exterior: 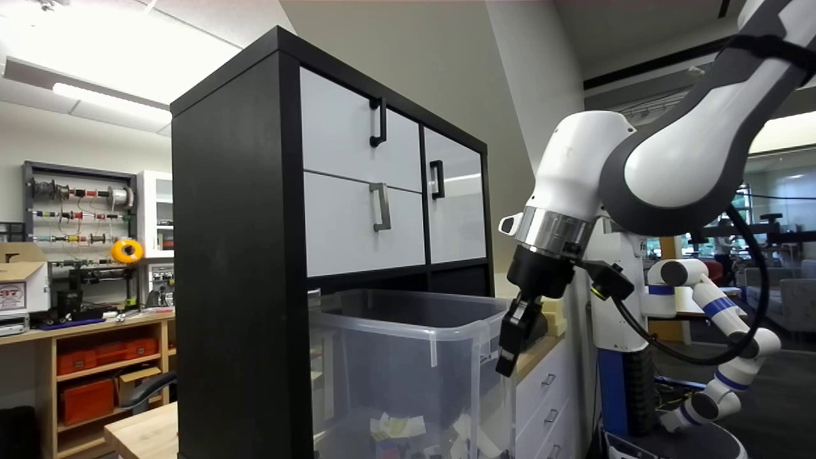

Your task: Push the clear storage bin backwards

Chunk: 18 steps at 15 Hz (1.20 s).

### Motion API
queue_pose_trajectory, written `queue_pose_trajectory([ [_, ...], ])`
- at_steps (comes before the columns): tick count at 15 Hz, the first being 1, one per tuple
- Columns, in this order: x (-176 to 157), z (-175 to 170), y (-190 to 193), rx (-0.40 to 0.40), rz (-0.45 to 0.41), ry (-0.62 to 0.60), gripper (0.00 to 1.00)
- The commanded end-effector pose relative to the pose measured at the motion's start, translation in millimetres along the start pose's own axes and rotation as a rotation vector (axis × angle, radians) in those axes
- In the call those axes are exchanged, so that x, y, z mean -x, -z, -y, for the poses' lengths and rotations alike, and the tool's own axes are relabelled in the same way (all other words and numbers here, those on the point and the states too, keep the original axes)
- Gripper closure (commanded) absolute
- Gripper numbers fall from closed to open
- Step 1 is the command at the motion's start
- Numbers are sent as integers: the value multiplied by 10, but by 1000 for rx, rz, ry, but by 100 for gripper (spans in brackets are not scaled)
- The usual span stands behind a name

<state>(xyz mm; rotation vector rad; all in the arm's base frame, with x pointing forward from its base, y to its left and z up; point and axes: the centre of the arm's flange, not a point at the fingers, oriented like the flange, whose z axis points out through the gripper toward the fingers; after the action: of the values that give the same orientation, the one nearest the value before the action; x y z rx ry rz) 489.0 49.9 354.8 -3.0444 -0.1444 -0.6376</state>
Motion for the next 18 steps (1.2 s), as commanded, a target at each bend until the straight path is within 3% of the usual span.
queue_pose_trajectory([
  [1,-169,19,-63,0,-43,-14,100],
  [18,-1120,2,-402,92,-131,89,100],
])
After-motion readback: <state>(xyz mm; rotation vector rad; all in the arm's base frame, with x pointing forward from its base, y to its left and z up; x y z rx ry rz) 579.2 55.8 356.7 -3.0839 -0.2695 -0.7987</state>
